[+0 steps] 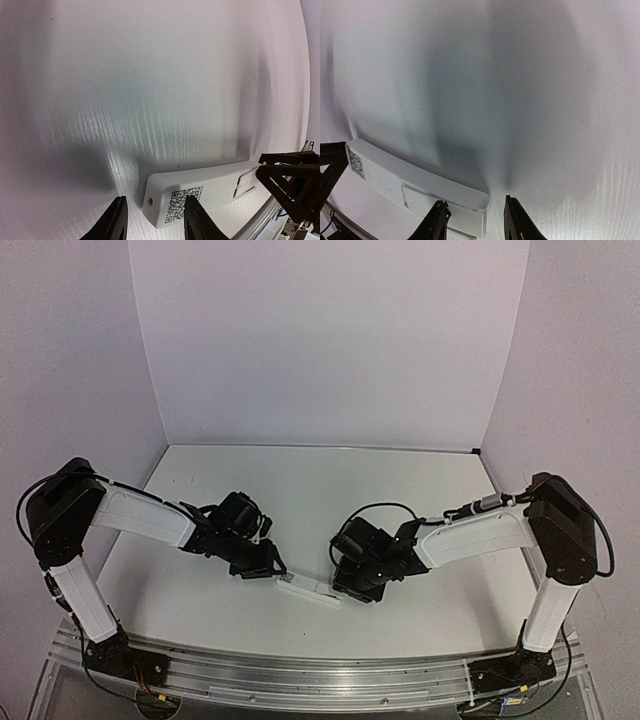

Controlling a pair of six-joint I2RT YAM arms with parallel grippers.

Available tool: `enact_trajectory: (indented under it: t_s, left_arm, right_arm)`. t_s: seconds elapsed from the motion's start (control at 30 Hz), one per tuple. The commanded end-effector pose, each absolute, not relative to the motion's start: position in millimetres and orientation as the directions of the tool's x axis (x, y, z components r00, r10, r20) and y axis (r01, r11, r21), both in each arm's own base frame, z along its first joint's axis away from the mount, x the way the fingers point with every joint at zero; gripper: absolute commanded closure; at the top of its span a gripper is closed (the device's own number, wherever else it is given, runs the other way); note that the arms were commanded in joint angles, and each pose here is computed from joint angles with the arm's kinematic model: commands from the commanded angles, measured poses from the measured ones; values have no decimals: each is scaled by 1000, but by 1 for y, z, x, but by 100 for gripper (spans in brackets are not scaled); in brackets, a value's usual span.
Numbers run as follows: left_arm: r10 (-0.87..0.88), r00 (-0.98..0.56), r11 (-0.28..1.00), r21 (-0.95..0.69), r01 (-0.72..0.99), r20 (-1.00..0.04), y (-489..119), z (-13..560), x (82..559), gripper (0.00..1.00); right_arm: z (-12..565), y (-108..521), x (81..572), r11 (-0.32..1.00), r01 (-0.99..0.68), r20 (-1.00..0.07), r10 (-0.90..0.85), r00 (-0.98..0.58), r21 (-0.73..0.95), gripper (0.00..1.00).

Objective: Load the batteries into the remote control

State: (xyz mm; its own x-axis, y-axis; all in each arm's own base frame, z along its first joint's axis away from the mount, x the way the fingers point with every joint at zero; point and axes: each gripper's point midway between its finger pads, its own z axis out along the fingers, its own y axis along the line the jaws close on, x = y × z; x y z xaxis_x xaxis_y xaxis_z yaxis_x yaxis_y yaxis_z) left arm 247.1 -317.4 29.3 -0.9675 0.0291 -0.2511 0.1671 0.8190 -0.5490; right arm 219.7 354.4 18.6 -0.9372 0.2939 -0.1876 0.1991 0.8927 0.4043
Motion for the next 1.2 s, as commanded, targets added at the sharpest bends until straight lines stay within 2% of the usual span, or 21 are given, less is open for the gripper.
enact_trajectory:
  t_s: [0.0, 0.6, 1.17]
  left_arm:
    - [16, -969, 807, -569, 159, -248, -319, 29, 246, 61]
    - [-4, -974, 818, -561, 128, -228, -318, 24, 239, 67]
    - [10, -979, 811, -571, 128, -205, -322, 21, 225, 70]
  right_arm:
    - [20, 363, 222, 867, 239, -154, 334, -930, 438, 66]
    - [14, 357, 215, 867, 258, -129, 341, -931, 425, 80]
    - [4, 348, 205, 884, 292, -102, 349, -931, 365, 83]
